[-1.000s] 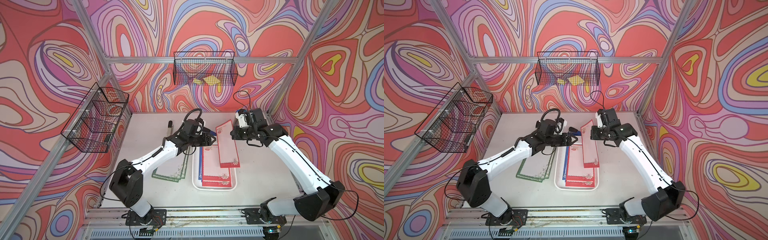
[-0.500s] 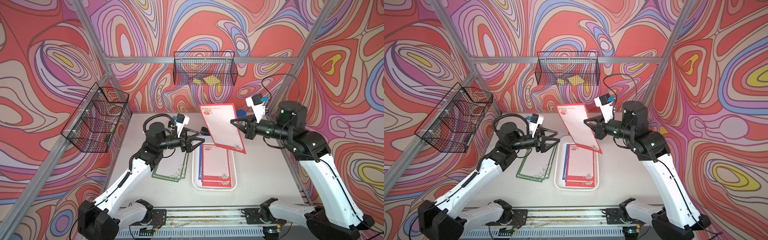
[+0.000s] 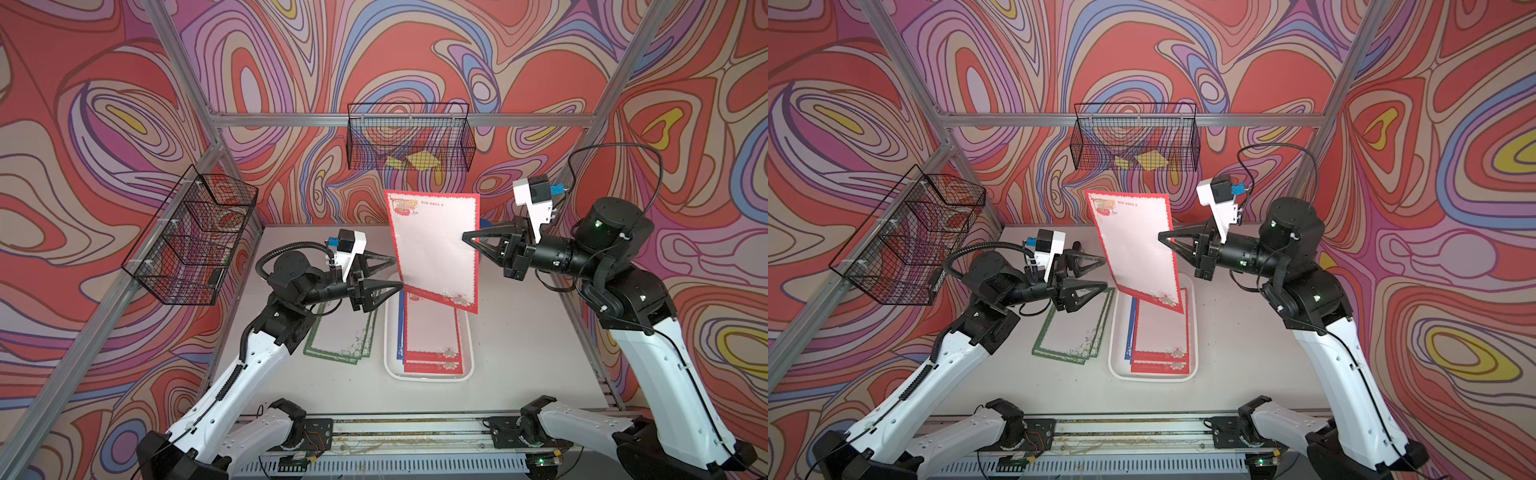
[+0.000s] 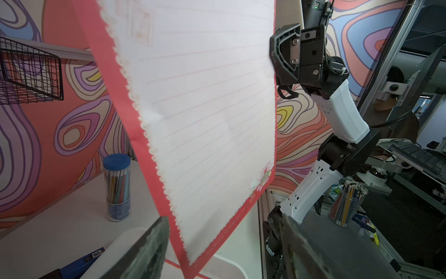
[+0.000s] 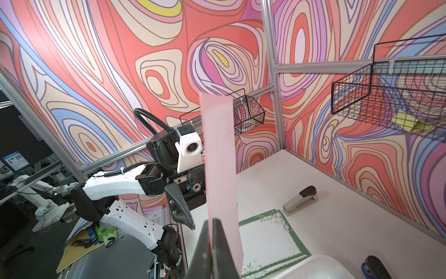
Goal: Take out the stationery paper from the storage box
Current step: Place the stationery paper at the center of the board.
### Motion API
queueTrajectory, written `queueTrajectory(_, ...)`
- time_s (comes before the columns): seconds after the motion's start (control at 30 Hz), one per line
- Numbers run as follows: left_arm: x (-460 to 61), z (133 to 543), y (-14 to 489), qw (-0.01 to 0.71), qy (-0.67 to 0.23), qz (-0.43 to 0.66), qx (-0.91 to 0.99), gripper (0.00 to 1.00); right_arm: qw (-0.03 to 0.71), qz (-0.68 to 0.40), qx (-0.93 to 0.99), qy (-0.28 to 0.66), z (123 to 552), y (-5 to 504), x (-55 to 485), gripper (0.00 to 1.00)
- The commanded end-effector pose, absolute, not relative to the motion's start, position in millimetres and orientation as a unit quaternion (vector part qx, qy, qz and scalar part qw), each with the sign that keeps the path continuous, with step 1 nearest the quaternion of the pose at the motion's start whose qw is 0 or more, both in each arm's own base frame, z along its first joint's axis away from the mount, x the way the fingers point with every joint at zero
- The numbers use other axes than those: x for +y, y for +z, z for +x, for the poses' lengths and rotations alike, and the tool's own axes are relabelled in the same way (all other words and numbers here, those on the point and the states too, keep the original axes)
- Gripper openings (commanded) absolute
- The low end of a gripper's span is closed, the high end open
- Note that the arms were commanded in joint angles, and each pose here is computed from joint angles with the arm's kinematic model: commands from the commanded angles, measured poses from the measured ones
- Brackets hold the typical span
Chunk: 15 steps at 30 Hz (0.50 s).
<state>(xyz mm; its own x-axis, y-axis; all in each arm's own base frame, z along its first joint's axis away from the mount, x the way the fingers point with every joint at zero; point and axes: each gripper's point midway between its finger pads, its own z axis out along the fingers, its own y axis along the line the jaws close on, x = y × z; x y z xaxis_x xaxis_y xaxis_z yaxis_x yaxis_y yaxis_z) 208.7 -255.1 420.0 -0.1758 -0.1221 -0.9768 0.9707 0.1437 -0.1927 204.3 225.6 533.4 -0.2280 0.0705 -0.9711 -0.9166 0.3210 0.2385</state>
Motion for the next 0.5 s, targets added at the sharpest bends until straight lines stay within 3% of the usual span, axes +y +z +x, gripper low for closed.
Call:
queueTrajectory(0.0,-250.4,186.1,440.3,0.532,-0.519,0.427,0.515,0.75,0.525,-0.362,0.595,0.489,183.7,553.0,224.1,0.00)
queueTrajectory(0.47,-251.9,180.4,463.1,0.515,-0.536,0.437,0.507,0.70,0.527,-0.378,0.602,0.466,175.4,548.3,219.2,0.00)
